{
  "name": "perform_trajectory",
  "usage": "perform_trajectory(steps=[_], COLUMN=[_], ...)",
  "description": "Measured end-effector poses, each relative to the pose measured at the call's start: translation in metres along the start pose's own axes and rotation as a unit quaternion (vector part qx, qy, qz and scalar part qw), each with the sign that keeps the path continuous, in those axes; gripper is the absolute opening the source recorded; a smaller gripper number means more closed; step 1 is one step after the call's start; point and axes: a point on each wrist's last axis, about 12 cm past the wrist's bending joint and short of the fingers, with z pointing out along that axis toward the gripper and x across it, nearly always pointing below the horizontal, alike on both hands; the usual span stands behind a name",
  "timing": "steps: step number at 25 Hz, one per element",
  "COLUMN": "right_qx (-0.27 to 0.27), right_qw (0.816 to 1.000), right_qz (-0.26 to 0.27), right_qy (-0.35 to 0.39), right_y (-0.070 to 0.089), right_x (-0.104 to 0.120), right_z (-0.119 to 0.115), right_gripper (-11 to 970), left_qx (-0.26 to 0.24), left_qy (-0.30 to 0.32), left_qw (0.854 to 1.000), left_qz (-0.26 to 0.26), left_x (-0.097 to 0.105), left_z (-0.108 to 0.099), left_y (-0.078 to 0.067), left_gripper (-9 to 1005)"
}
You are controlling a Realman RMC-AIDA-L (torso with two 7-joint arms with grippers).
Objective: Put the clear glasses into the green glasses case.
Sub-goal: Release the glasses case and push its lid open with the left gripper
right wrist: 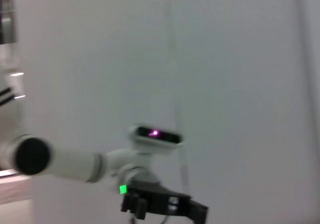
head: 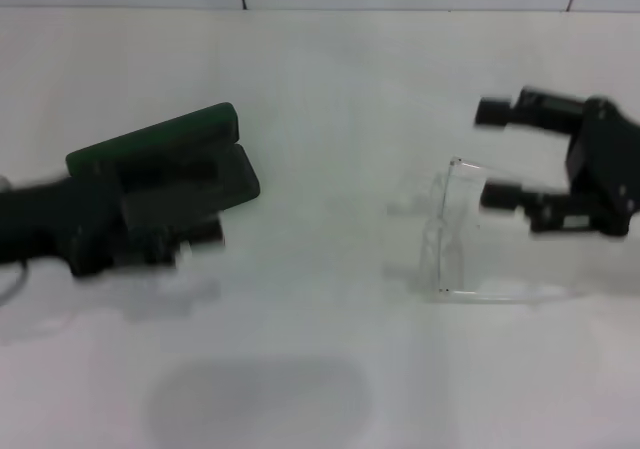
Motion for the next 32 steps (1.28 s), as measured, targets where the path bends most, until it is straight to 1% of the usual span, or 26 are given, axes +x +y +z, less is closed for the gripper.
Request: perform_trajectory(steps=[2, 4, 5, 7, 9, 12, 14, 16, 20, 23, 24, 27, 29, 32], right_qx=[0.046, 0.079, 0.102, 0.131, 0.151, 0.182, 0.199, 0.210, 0.222, 0.223, 0.223, 0.222, 0.223, 0.225], right_qw=[0.998, 0.995, 0.993, 0.989, 0.986, 0.981, 0.978, 0.975, 0.973, 0.973, 0.973, 0.973, 0.973, 0.973], right_qz=[-0.003, -0.003, -0.004, -0.006, -0.007, -0.008, -0.009, -0.007, -0.004, -0.002, -0.002, -0.002, -0.002, -0.005], right_qy=[-0.030, -0.052, -0.063, -0.067, -0.064, -0.065, -0.067, -0.066, -0.063, -0.061, -0.061, -0.061, -0.061, -0.060], right_y=[-0.004, -0.006, -0.008, -0.012, -0.014, -0.015, -0.015, -0.015, -0.013, -0.013, -0.013, -0.013, -0.013, -0.011], right_x=[0.001, 0.001, 0.000, -0.002, -0.003, -0.003, -0.003, -0.002, 0.003, 0.004, 0.005, 0.005, 0.005, 0.006], right_z=[-0.012, -0.024, -0.032, -0.044, -0.052, -0.063, -0.069, -0.073, -0.076, -0.075, -0.075, -0.074, -0.074, -0.075], right_gripper=[834, 834, 834, 834, 833, 833, 826, 818, 811, 811, 811, 811, 810, 810], left_qx=[-0.057, -0.087, -0.101, -0.119, -0.151, -0.212, -0.255, -0.278, -0.299, -0.308, -0.310, -0.326, -0.337, -0.357], left_qy=[-0.011, -0.001, 0.013, 0.036, 0.067, 0.114, 0.162, 0.204, 0.280, 0.333, 0.344, 0.384, 0.405, 0.435], left_qw=[0.998, 0.996, 0.995, 0.992, 0.986, 0.970, 0.953, 0.938, 0.912, 0.891, 0.886, 0.862, 0.848, 0.822], left_qz=[-0.013, -0.022, -0.022, -0.015, 0.000, 0.020, 0.032, 0.030, 0.014, 0.025, 0.030, 0.046, 0.058, 0.081], left_x=[-0.011, -0.025, -0.034, -0.051, -0.068, -0.087, -0.099, -0.103, -0.105, -0.102, -0.101, -0.094, -0.090, -0.084], left_z=[-0.010, -0.015, -0.017, -0.016, -0.012, -0.001, 0.008, 0.017, 0.041, 0.059, 0.064, 0.077, 0.084, 0.094], left_y=[0.010, 0.015, 0.016, 0.017, 0.016, 0.016, 0.017, 0.021, 0.036, 0.047, 0.049, 0.060, 0.064, 0.069], left_gripper=[872, 872, 873, 873, 873, 873, 873, 855, 820, 794, 785, 768, 760, 747])
